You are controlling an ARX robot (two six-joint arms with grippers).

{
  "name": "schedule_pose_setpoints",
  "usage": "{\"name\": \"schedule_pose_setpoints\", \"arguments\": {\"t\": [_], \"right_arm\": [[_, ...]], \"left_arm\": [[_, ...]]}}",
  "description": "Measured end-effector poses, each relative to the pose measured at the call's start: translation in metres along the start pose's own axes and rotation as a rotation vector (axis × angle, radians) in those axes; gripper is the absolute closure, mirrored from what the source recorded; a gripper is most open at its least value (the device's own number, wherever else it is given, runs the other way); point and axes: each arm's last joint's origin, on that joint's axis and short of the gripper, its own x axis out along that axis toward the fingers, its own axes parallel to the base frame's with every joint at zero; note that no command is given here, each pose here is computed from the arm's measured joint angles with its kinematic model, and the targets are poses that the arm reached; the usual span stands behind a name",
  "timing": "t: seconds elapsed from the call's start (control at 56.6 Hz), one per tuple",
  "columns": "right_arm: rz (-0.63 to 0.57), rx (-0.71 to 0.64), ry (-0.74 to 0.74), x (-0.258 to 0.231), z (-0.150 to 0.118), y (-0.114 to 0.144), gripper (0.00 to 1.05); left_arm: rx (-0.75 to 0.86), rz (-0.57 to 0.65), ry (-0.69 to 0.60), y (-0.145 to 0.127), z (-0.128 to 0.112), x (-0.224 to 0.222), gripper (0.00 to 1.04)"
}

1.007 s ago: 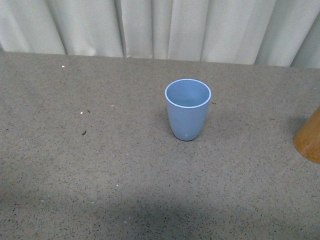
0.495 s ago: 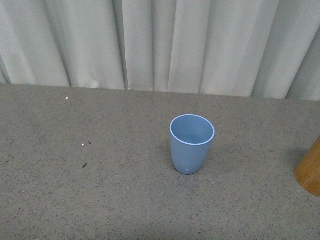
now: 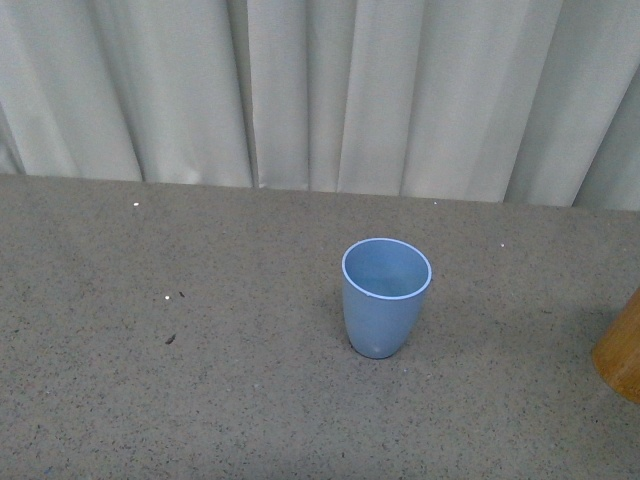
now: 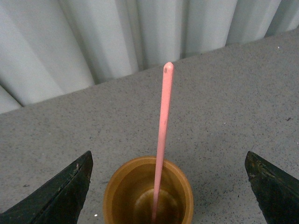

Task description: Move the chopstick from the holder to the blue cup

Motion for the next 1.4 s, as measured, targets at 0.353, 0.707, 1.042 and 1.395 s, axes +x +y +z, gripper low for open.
{"name": "schedule_pose_setpoints", "arguments": {"t": [0.353, 0.707, 1.042, 1.395], "right_arm": [[-0.091, 0.050, 0.060, 0.052, 0.020, -0.004, 0.09], [-0.092, 0.070, 0.115, 0.089, 0.014, -0.004, 0.09], [-0.074, 0.069, 0.110, 0.101, 0.005, 0.005, 0.24], [-0.067, 0.074, 0.093, 0.098, 0.004, 0.005, 0.94]], "left_arm": [[-0.001, 0.000, 0.000, 0.000, 0.000, 0.000, 0.07], [-0.003, 0.000, 0.000, 0.000, 0.000, 0.000, 0.07], [-0.003, 0.000, 0.000, 0.000, 0.000, 0.000, 0.07], [-0.003, 0.000, 0.000, 0.000, 0.000, 0.000, 0.07]]}}
